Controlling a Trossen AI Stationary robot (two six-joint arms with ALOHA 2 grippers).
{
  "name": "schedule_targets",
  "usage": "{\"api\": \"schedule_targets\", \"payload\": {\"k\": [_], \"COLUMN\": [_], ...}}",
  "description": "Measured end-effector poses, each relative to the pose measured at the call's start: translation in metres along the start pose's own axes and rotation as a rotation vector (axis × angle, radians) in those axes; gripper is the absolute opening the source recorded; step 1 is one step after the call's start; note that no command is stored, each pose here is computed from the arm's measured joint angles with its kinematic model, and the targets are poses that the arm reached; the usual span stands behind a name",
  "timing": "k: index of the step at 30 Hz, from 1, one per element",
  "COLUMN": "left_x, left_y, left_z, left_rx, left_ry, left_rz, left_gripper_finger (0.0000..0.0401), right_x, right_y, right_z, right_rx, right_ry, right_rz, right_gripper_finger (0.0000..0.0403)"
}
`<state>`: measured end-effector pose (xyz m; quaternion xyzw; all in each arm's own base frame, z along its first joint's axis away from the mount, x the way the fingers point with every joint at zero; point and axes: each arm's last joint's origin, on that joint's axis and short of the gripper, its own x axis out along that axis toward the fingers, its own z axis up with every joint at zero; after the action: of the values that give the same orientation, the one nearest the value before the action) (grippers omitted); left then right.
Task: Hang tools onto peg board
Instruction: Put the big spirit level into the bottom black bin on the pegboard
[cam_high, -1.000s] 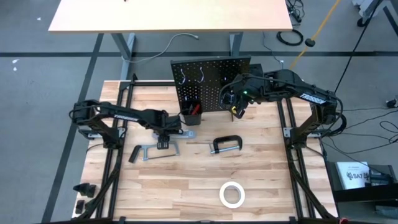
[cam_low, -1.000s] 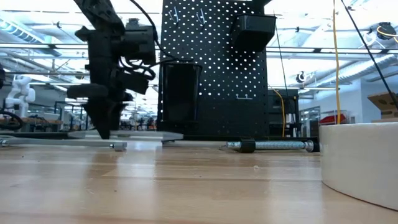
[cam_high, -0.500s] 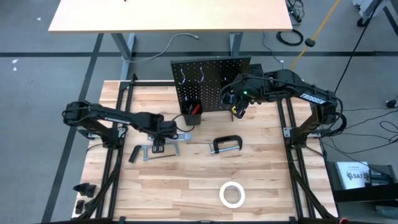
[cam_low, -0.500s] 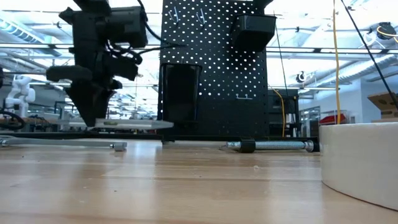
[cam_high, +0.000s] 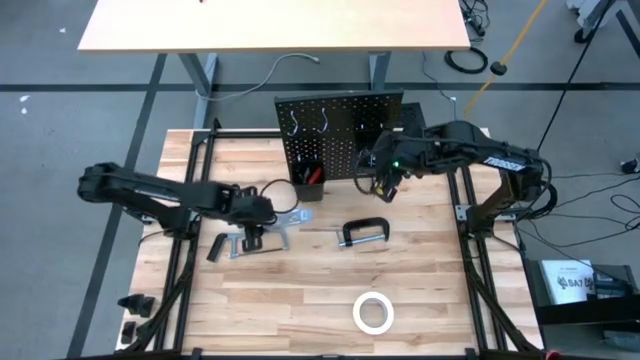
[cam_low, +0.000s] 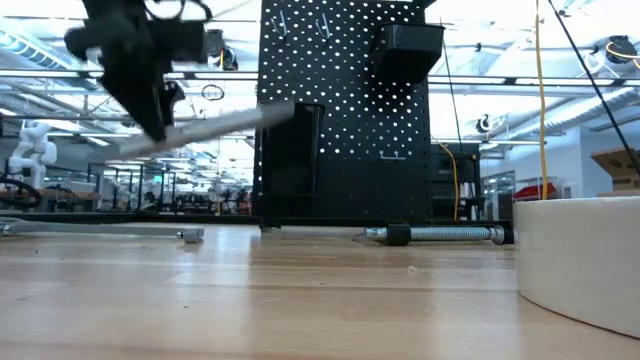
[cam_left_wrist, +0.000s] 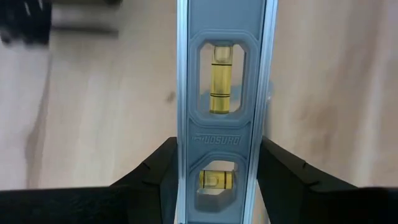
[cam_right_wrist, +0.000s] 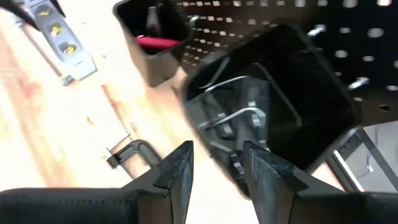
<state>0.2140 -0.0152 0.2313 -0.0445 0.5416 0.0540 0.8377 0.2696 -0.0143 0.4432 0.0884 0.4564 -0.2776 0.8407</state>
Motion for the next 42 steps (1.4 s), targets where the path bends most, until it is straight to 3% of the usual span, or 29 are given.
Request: {"api": "schedule_targets", "payload": {"k": [5,11,18,23,27,33,39,42], "left_x": [-0.026,-0.055,-0.075,-0.075,-0.064,-0.053,-0.061,-0.064], "left_y": [-0.007,-0.015,-0.028,-0.027,-0.028,-0.028,-0.025,-0.019], "left_z": [0.003,0.013,0.035,0.047,0.047,0.042,0.045,0.045], "left_rx": [-0.023,-0.04,-0.014,-0.073,-0.087,-0.092,-0.152,-0.223], "left_ry": [-0.207,-0.503,-0.854,-0.952,-1.005,-1.015,-1.169,-1.248], "left_rz": [-0.053,-0.067,0.11,0.309,0.353,0.349,0.385,0.423], "left_gripper_finger": [0.0166,0.0166,0.0166,0.0166,0.0166,0.0166,0.0166,0.0166], "right_x": [-0.008,-0.019,-0.031,-0.017,0.005,0.027,0.053,0.073], "right_y": [0.017,0.035,0.055,0.064,0.064,0.066,0.081,0.085], "right_z": [-0.008,-0.02,-0.039,-0.064,-0.095,-0.144,-0.186,-0.205], "right_rx": [-0.035,-0.093,-0.143,-0.162,-0.144,-0.062,-0.024,-0.014], "right_ry": [-0.01,-0.082,-0.229,-0.249,-0.215,-0.251,-0.307,-0.302], "right_rz": [0.035,-0.039,-0.204,-0.286,-0.312,-0.171,0.037,0.079], "right_gripper_finger": [0.0132,0.0132,0.0132,0.0132,0.0132,0.0132,0.0132,0.0132]}}
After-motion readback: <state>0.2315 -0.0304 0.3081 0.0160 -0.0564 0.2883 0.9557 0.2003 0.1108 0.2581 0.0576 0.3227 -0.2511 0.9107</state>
